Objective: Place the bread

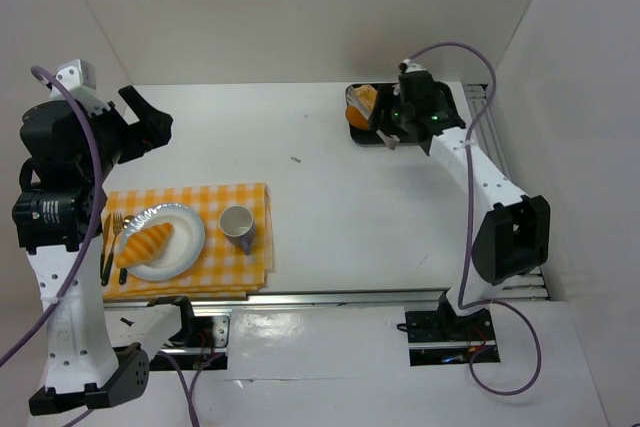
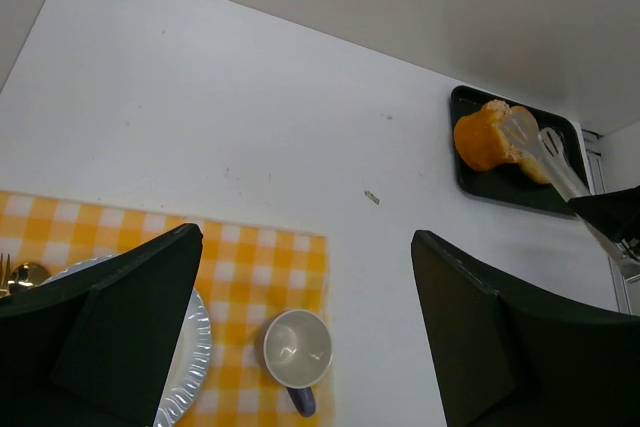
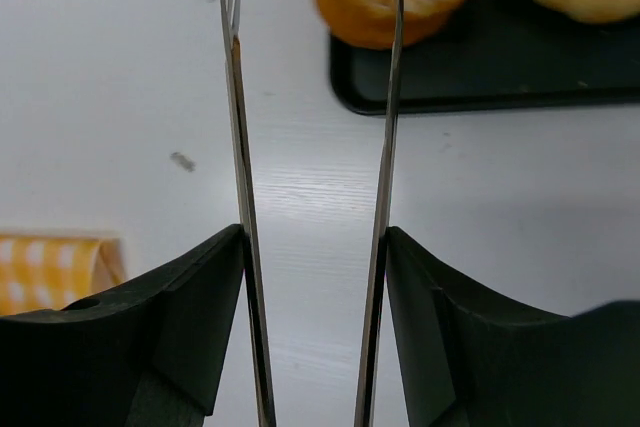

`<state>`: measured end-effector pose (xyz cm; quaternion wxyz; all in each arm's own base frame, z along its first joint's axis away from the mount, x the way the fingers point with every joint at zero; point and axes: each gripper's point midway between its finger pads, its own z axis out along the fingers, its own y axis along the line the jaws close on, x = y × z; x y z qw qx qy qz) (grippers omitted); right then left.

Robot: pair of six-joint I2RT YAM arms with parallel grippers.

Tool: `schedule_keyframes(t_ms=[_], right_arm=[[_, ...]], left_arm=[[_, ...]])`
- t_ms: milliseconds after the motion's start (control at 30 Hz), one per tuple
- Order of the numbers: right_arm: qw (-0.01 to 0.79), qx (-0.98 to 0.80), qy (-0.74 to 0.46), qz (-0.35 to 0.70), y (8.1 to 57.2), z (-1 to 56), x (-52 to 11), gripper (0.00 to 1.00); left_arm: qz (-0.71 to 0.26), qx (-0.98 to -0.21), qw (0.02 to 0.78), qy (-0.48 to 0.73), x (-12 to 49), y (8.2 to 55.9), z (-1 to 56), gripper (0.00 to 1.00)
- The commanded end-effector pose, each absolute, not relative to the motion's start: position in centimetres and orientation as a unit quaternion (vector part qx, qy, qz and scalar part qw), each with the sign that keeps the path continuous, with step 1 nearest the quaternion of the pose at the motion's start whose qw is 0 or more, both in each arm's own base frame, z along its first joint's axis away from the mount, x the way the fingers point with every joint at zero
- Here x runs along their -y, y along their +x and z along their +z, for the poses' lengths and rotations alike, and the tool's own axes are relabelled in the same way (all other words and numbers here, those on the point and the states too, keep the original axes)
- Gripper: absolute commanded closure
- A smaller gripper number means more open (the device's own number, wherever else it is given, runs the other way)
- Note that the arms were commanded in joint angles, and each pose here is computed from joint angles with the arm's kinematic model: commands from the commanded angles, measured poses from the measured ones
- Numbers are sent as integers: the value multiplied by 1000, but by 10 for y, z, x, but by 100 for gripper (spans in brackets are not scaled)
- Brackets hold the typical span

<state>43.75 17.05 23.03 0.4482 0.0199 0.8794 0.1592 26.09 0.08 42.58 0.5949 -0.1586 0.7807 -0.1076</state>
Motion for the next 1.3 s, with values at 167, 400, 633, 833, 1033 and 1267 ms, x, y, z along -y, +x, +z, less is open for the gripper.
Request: schedule_keyframes(t_ms=[167, 400, 633, 833, 1033, 1267], right_arm=[[451, -857, 133, 214, 475, 223, -82, 36], [436, -853, 154, 242, 498, 208, -71, 34], [426, -845, 152, 287, 504, 203, -82, 34], [431, -835, 164, 298, 512, 198, -80, 47], [417, -835, 182, 308, 516, 189, -74, 48], [406, -839, 199, 301, 518, 182, -68, 48]], left_arm=[[-120, -774, 603, -152, 3, 272, 432, 1], [-127, -778, 598, -147, 6, 277, 428, 1], [-127, -778, 598, -147, 5, 278, 426, 1], [-127, -783, 590, -149, 5, 280, 419, 1], [-121, -781, 595, -147, 4, 277, 421, 1], [-117, -780, 596, -150, 2, 277, 421, 1]])
